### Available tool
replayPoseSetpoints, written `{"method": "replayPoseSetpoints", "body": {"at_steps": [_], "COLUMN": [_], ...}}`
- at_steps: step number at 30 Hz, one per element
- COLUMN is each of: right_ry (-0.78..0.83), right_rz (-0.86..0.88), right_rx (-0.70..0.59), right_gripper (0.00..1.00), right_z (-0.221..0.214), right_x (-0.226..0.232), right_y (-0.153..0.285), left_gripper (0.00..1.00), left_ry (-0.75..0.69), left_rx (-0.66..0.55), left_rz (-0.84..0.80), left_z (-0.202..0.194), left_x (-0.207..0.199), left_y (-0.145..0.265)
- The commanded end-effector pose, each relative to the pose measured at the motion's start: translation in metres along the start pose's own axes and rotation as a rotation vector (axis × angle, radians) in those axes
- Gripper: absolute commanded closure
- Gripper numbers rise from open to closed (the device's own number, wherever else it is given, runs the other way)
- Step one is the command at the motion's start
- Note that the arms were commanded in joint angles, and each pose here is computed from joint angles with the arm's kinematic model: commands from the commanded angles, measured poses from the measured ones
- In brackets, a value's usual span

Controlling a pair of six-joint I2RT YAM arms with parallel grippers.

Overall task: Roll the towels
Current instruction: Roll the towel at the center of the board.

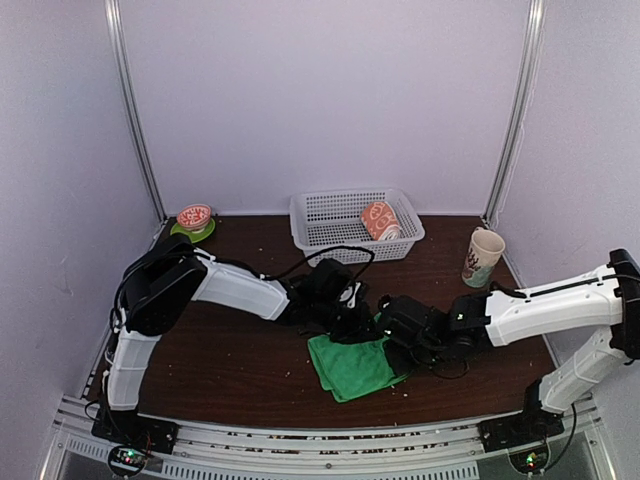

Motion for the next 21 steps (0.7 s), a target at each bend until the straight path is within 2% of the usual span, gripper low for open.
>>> {"method": "replayPoseSetpoints", "body": {"at_steps": [1, 7, 17, 21], "right_ry": [-0.081, -0.288, -0.399, -0.382], "right_rz": [0.121, 0.259, 0.395, 0.425], "right_rx": [0.001, 0.035, 0.144, 0.180], "right_gripper": [0.56, 0.53, 0.49, 0.55], "right_z": [0.010, 0.016, 0.026, 0.028], "right_x": [-0.003, -0.027, -0.047, -0.043], "right_y": [0.011, 0.006, -0.022, -0.026], "left_gripper": [0.89, 0.89, 0.90, 0.90], "left_ry": [-0.002, 0.002, 0.007, 0.007], "left_rx": [-0.004, -0.002, 0.007, 0.007], "left_rz": [0.042, 0.046, 0.055, 0.053], "left_z": [-0.002, -0.003, -0.008, -0.008], "left_x": [0.018, 0.021, 0.027, 0.027], "left_y": [-0.003, -0.005, -0.006, -0.006]}}
Point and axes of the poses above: each gripper's point midway between its finger pads, its own y axis back along the fingers, its own x axis along the line the jaws close on, z = x × y, the point moved 5 cm from there along y, back along the fingers, and after that the axes turned 10 degrees about -y, right-handed, at the moved point
